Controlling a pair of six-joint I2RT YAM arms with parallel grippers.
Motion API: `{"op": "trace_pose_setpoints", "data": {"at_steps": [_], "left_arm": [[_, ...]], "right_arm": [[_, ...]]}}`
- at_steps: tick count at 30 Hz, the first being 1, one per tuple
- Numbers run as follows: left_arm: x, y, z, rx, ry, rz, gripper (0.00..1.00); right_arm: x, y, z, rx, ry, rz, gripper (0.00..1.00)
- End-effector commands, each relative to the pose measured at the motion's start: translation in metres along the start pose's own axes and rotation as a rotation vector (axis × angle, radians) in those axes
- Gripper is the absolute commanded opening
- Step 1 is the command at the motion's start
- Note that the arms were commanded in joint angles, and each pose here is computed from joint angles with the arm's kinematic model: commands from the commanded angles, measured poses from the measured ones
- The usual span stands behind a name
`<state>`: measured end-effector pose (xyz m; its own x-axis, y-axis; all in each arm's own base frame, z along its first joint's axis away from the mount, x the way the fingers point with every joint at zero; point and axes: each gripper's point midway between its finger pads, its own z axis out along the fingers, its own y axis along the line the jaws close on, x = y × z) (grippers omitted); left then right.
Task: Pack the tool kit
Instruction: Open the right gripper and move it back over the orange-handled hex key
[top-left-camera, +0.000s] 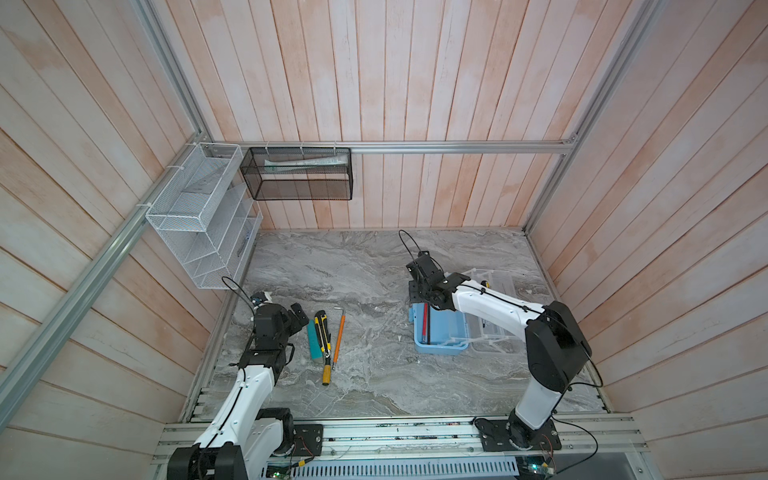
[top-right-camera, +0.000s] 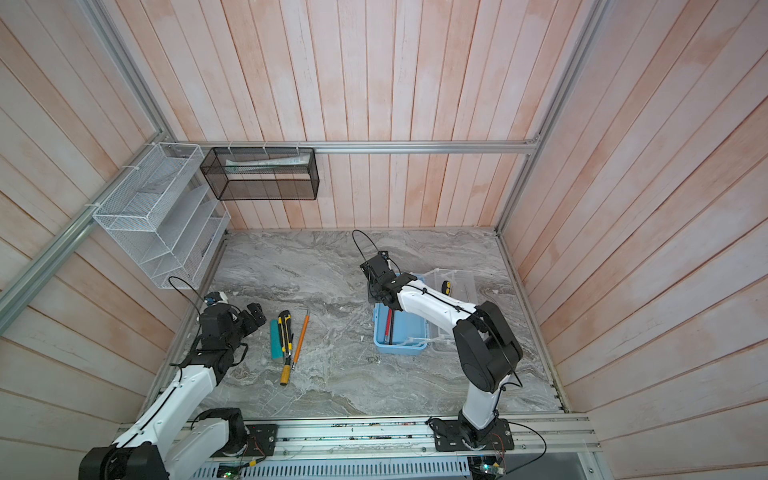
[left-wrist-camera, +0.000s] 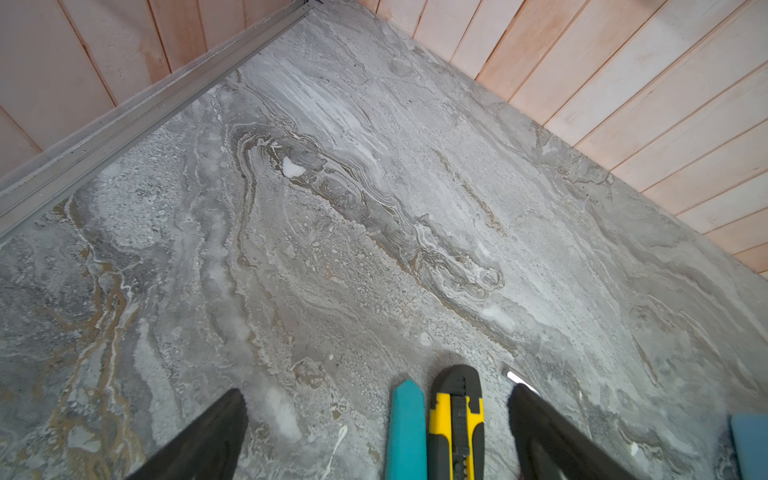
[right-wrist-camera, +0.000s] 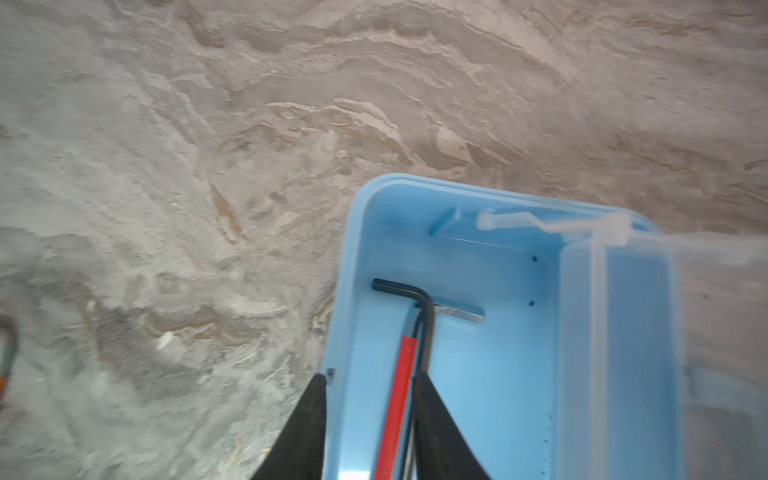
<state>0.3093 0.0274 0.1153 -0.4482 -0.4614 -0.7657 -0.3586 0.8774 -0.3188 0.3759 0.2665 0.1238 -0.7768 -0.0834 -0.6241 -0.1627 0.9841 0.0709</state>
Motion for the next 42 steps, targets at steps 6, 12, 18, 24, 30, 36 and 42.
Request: {"op": "trace_pose_setpoints", "data": {"at_steps": [6, 12, 18, 24, 30, 36, 42], "left_arm": [[0.003, 0.004, -0.002, -0.005, -0.004, -0.013, 1.0], [0.003, 0.005, -0.002, -0.007, -0.006, -0.016, 1.0], [0.003, 0.004, -0.004, 0.002, -0.013, -0.017, 1.0], [0.003, 0.005, -0.004, 0.002, -0.012, -0.018, 1.0], [0.002, 0.004, -0.005, 0.007, -0.015, -0.018, 1.0], [0.003, 0.004, -0.004, 0.006, -0.013, -0.018, 1.0], [0.003, 0.004, -0.004, 0.007, -0.011, -0.015, 1.0]], "right_arm": [[0.025, 0.133, 0.001, -0.308, 0.109, -0.169, 0.39], [0.054, 0.192, 0.01, -0.399, 0.187, -0.242, 0.42], [0.081, 0.216, 0.036, -0.365, 0.26, -0.318, 0.43], [0.092, 0.226, 0.052, -0.31, 0.293, -0.382, 0.43], [0.1, 0.22, 0.058, -0.248, 0.298, -0.432, 0.43], [0.105, 0.229, 0.061, -0.271, 0.312, -0.437, 0.43], [0.115, 0.231, 0.068, -0.271, 0.34, -0.449, 0.43]]}}
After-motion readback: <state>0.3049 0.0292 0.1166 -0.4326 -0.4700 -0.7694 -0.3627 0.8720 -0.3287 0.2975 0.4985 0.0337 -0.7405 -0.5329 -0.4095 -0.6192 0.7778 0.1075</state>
